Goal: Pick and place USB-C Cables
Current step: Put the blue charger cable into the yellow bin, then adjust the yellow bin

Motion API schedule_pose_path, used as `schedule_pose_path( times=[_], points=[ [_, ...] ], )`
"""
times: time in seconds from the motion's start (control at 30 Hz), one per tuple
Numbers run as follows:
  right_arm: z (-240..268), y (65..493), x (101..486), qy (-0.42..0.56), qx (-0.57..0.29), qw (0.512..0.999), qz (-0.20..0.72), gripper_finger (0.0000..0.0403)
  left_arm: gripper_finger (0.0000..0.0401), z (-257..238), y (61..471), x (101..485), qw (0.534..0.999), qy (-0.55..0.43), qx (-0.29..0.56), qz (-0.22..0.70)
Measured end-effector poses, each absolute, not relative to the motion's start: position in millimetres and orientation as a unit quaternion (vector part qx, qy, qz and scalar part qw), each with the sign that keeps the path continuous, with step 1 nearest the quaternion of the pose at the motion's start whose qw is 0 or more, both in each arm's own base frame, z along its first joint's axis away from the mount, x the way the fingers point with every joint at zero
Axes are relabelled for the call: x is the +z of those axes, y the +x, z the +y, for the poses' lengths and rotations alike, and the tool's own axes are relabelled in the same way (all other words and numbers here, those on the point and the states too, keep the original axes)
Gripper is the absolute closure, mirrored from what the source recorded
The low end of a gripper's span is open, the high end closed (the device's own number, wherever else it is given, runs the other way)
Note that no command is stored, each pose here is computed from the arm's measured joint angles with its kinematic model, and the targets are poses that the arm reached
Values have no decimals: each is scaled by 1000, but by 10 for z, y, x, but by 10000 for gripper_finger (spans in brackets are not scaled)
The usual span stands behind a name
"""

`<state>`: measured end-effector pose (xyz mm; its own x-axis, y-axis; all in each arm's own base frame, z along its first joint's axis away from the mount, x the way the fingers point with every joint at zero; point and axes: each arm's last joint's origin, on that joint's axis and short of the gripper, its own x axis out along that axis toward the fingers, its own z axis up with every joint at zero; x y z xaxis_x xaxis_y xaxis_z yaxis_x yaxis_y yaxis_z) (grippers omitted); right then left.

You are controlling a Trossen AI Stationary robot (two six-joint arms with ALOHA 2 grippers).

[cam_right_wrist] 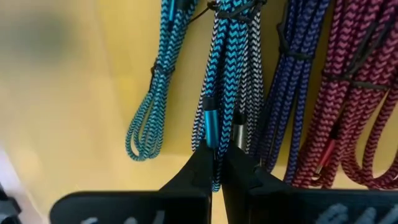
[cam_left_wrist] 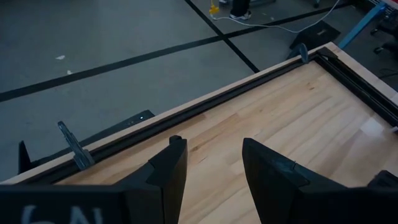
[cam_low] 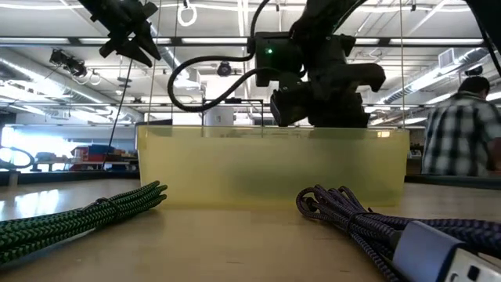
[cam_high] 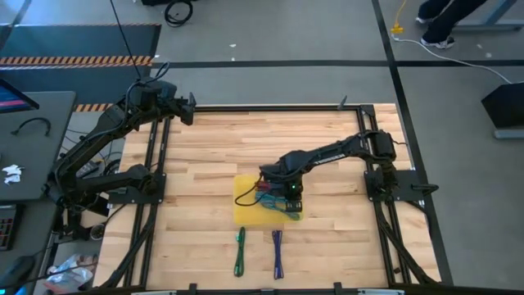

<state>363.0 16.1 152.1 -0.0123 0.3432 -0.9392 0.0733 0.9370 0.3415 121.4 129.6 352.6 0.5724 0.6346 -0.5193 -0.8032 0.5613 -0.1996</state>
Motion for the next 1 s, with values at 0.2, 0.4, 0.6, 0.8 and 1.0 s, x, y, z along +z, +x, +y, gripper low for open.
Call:
schedule_pose_path(
  times=[0.2,0.4,0.6,0.8,1.0],
  points=[
    [234,3657,1483,110,75,704,698,389,239,1297,1212,3527,861,-208,420,200],
    [230,3664,1475,103,70,707,696,353,239,1297,1212,3527,861,-208,420,200],
    [228,3679,1545,102,63,699,705,283,239,1298,1213,3527,860,-209,420,199],
    [229,3766,1862,103,58,699,705,254,239,1299,1211,3528,858,-212,424,197],
    [203,3877,2330,74,35,729,680,249,239,1287,1203,3506,849,-244,427,196]
  ],
)
